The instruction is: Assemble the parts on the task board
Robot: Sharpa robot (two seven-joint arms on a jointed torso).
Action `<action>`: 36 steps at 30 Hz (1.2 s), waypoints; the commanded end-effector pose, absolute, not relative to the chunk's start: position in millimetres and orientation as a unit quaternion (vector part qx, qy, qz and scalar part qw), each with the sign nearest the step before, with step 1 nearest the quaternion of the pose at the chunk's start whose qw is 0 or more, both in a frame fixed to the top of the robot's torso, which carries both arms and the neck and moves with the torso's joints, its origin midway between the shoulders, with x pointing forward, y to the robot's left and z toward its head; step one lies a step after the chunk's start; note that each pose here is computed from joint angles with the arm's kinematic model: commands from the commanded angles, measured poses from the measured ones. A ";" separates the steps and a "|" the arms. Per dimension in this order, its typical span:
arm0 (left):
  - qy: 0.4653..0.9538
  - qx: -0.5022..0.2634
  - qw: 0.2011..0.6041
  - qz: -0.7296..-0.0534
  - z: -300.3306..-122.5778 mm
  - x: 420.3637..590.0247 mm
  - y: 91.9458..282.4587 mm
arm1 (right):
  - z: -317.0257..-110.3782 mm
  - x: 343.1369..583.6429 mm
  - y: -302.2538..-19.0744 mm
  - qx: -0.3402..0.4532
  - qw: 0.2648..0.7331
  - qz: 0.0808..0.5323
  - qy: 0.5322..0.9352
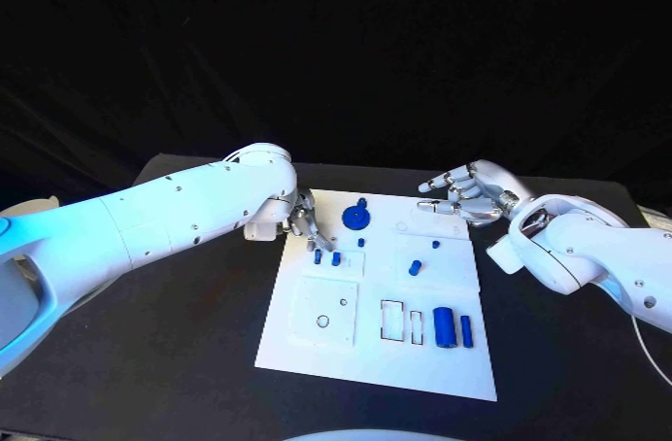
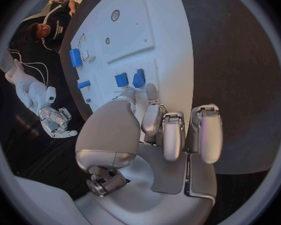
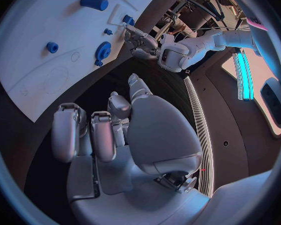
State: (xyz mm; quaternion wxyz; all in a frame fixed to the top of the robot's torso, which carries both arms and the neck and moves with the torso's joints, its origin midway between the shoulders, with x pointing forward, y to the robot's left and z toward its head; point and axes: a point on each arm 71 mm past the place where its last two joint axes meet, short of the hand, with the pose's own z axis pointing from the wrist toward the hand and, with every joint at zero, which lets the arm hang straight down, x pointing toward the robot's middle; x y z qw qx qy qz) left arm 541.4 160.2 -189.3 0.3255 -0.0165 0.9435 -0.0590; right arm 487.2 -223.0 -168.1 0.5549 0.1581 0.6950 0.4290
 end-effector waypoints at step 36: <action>0.954 -0.002 0.298 -0.024 -193.3 538.1 163.4 | -168.7 487.1 -220.7 0.150 0.553 0.430 0.698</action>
